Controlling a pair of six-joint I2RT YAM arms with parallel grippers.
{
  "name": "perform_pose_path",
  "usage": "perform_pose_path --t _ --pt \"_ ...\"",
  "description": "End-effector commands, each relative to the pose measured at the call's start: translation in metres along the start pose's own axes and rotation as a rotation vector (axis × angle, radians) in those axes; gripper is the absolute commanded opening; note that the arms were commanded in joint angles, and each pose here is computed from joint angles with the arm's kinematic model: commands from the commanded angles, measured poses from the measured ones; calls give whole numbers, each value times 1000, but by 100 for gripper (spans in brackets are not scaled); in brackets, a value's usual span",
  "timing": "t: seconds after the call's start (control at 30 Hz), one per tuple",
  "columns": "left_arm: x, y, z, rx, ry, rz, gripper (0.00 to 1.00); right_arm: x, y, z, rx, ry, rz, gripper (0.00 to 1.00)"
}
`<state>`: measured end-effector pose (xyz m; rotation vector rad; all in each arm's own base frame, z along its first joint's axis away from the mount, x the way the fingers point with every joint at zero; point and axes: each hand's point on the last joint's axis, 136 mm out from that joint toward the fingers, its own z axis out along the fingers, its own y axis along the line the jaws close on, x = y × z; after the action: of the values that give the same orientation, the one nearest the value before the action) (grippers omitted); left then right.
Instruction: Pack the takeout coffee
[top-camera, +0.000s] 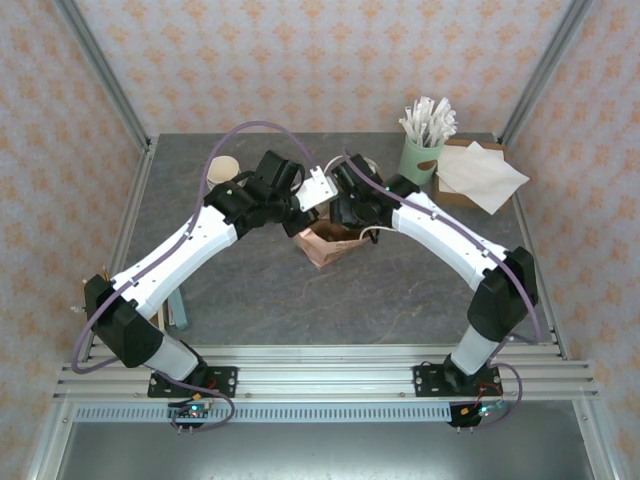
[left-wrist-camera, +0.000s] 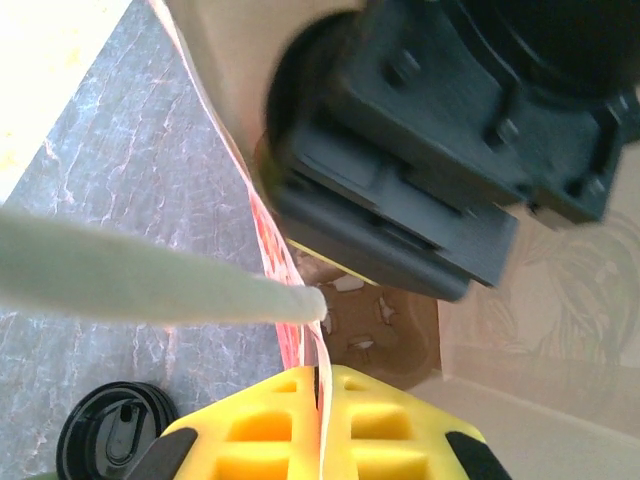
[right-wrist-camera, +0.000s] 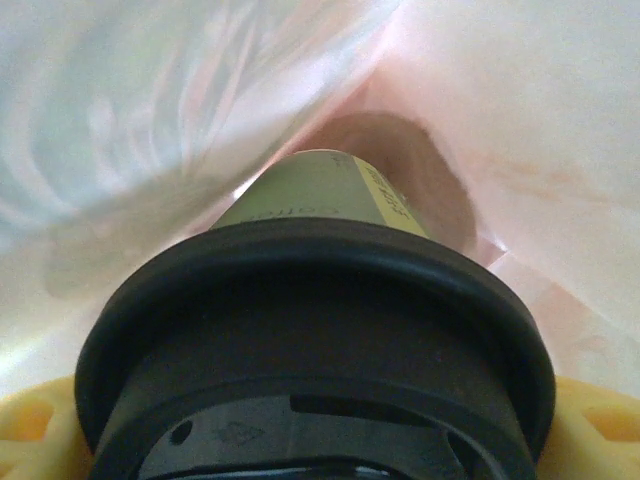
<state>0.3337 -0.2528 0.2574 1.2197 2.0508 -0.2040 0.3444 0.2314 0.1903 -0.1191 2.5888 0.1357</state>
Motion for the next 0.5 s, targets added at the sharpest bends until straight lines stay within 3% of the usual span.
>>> perform_pose_path --t 0.0,0.07,0.1,0.17,0.2,0.3,0.47 --pt "-1 3 -3 -18 -24 -102 0 30 -5 -7 14 50 -98 59" --pt "-4 14 -4 -69 -33 -163 4 37 -4 -6 7 41 -122 59" --pt "-8 19 -6 -73 -43 -198 15 41 -5 -4 8 41 -132 59" --pt "-18 27 -11 -63 -68 -259 49 45 -5 -1 9 40 -127 59" --pt "-25 30 -15 -43 -91 -286 59 44 -4 1 9 38 -119 59" --pt "-41 35 -20 15 -152 -320 65 37 1 2 -5 12 -102 59" --pt "-48 35 -11 56 -149 -294 59 26 6 1 -18 -23 -69 59"
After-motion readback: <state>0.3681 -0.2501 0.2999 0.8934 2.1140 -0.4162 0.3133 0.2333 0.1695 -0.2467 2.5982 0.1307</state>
